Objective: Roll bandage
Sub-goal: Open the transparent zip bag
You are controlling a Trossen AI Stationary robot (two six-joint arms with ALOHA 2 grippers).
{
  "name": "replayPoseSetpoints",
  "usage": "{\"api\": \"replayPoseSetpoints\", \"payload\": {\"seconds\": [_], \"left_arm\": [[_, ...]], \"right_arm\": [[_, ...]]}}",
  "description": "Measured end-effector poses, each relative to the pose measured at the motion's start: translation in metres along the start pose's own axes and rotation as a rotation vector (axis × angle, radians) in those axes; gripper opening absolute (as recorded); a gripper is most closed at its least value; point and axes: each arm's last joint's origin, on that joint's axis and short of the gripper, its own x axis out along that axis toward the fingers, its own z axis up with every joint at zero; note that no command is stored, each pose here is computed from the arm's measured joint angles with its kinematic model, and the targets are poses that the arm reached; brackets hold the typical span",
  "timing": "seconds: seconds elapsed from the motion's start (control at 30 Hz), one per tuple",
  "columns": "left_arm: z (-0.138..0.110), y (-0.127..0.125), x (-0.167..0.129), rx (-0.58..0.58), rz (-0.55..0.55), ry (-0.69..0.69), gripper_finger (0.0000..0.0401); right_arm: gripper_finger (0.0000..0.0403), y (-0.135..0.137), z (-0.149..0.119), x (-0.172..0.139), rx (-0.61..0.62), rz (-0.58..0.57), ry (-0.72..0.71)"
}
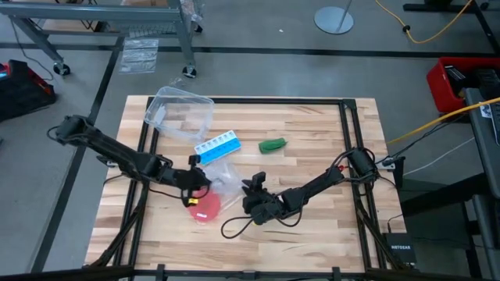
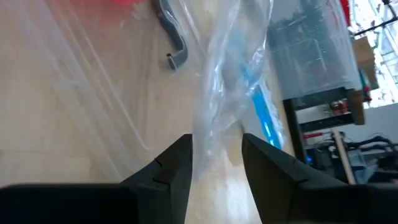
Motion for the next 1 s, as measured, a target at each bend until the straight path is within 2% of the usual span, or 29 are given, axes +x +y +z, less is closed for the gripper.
{"api": "replayPoseSetpoints", "payload": {"seconds": [0.23, 0.47, 0.67, 1.0], "left_arm": [[0.000, 0.010, -0.022, -0.111, -0.002, -0.035, 0.0000], [0.003, 0.013, -0.030, -0.153, -0.010, -0.076, 0.0000], [0.003, 0.013, -0.030, -0.163, -0.013, -0.076, 0.0000], [-0.001, 0.013, -0.030, -0.149, -0.006, -0.041, 0.0000]], "right_arm": [[0.0145, 0.000, 0.000, 0.000, -0.023, -0.002, -0.001], [0.0145, -0.001, 0.002, 0.000, 0.007, 0.002, -0.017], [0.0145, -0.001, 0.007, -0.001, 0.047, 0.042, -0.062], [0.0145, -0.006, 0.008, -0.005, 0.090, 0.066, -0.059]]}}
